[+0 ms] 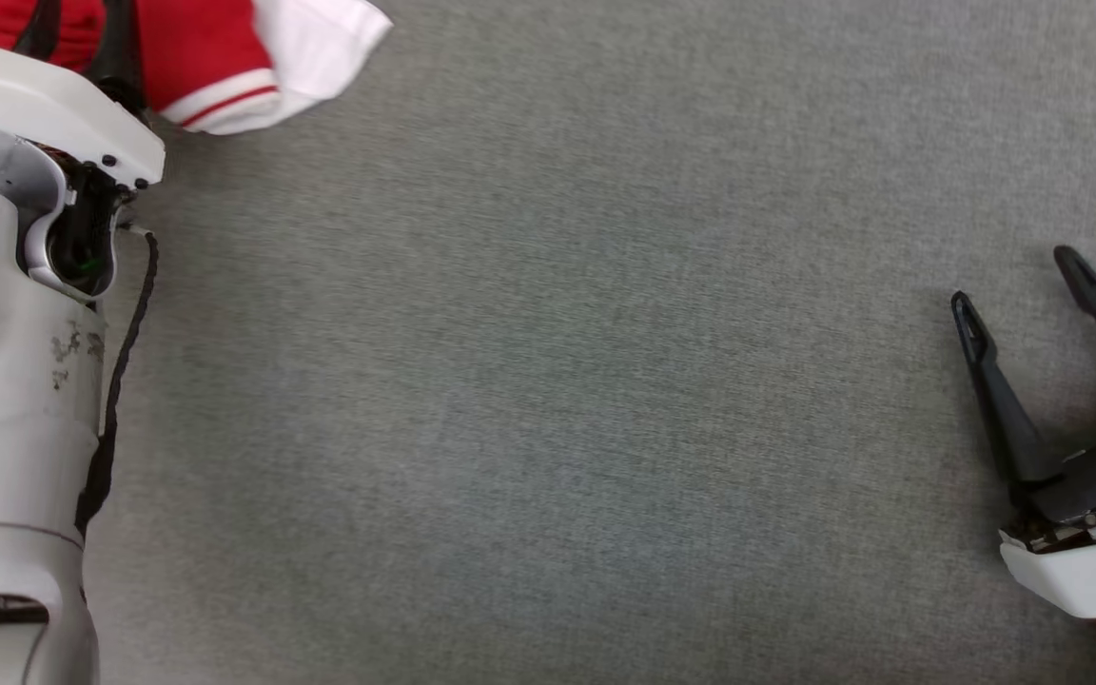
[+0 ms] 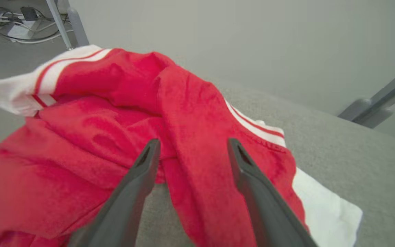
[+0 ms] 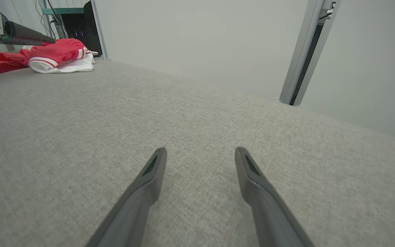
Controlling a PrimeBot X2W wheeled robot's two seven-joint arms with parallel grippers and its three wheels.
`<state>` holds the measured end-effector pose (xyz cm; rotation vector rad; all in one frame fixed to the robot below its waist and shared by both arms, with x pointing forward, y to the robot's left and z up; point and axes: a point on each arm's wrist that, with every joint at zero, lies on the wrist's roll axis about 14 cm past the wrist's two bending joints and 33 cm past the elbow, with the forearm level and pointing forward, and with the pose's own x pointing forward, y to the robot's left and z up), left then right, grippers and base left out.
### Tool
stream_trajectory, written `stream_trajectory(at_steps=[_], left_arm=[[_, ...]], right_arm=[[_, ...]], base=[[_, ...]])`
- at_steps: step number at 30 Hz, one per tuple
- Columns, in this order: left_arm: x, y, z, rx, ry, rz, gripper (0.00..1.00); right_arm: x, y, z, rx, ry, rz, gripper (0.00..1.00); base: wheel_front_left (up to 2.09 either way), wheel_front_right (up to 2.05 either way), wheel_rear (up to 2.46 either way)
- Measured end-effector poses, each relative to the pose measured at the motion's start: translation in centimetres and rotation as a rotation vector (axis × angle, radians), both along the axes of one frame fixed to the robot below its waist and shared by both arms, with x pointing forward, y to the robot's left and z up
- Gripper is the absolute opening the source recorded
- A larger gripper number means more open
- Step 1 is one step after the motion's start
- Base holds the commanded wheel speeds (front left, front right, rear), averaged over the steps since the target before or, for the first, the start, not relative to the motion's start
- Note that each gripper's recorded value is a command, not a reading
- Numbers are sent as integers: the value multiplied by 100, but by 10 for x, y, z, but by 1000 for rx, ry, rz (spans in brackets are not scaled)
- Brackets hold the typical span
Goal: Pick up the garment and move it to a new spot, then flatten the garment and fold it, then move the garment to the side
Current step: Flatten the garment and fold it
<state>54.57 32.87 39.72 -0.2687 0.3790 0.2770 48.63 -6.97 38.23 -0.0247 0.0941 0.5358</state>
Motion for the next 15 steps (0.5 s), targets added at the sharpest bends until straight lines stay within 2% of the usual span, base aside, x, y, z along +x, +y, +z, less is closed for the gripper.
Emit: stream_trajectory(at_steps=[3,6,7,8,9,15], left_arm=[[2,-4,-44,2,158,-5,100],[8,-12,-68,-11,245,-23,100],[9,-12,-72,-17,267,-24,75],[10,-11,-73,-18,280,-26,31],[10,-12,-73,-17,284,-32,0],[8,-27,-34,22,152,-100,0]], right_arm=[[2,-12,-3,1,6,-31,100],[3,-24,-5,-13,12,-61,100],[2,-27,-6,-16,15,-69,100],[1,-30,-6,-19,19,-78,100],[0,-31,-5,-18,21,-84,100],[-16,-30,0,-1,48,-109,100]], base=[[0,0,0],[0,0,0],[0,0,0],[0,0,0],[0,0,0],[0,0,0]])
